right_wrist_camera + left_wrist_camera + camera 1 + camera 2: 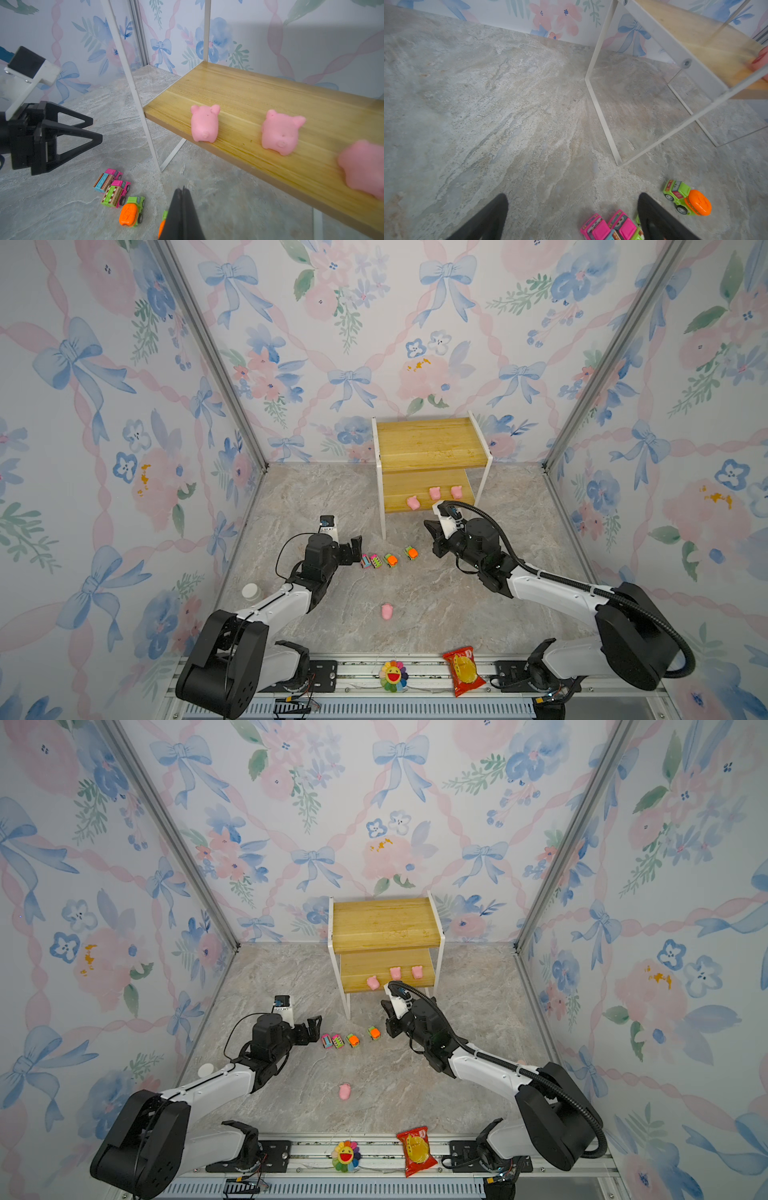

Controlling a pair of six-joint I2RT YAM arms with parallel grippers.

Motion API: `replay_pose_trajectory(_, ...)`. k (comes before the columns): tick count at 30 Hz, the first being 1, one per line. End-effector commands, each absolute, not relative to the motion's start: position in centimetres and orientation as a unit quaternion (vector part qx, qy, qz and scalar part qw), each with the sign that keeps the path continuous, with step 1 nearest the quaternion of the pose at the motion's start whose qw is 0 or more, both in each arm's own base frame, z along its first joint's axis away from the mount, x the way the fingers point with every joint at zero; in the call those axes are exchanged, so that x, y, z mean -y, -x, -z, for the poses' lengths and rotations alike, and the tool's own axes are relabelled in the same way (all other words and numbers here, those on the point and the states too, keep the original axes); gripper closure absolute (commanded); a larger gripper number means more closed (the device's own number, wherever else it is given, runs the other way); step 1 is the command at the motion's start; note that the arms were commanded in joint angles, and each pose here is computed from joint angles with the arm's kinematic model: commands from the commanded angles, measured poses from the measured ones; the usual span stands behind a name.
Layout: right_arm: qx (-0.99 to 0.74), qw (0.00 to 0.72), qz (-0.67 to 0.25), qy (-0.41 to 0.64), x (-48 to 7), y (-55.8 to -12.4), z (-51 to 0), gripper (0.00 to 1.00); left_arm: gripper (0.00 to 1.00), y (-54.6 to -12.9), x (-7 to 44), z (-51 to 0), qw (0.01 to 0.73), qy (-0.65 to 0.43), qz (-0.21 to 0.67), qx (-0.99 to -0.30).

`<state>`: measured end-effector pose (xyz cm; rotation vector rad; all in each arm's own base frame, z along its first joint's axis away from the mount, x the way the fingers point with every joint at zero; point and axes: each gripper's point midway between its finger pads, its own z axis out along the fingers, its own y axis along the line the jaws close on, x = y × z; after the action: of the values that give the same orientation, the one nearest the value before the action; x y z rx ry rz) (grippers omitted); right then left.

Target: Place and organize the plastic toys onto the shelf

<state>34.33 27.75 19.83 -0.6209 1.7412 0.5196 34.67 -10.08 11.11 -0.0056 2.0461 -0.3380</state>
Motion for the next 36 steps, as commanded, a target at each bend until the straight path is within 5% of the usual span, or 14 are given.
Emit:
replay_pose_trajectory(1, -0.695, 0.626, -0.243, 0.259, -28.8, -35.6, -22.8, 1.00, 0.02, -34.4, 10.2, -10.5, 0.502, 0.003, 0.139, -0.854)
replay_pose_trajectory(36, -0.691, 0.638, -0.222, 0.258, -28.8, -38.4, -22.5, 1.00, 0.02, -34.7, 10.1, -10.1, 0.498, 0.003, 0.131, -0.857)
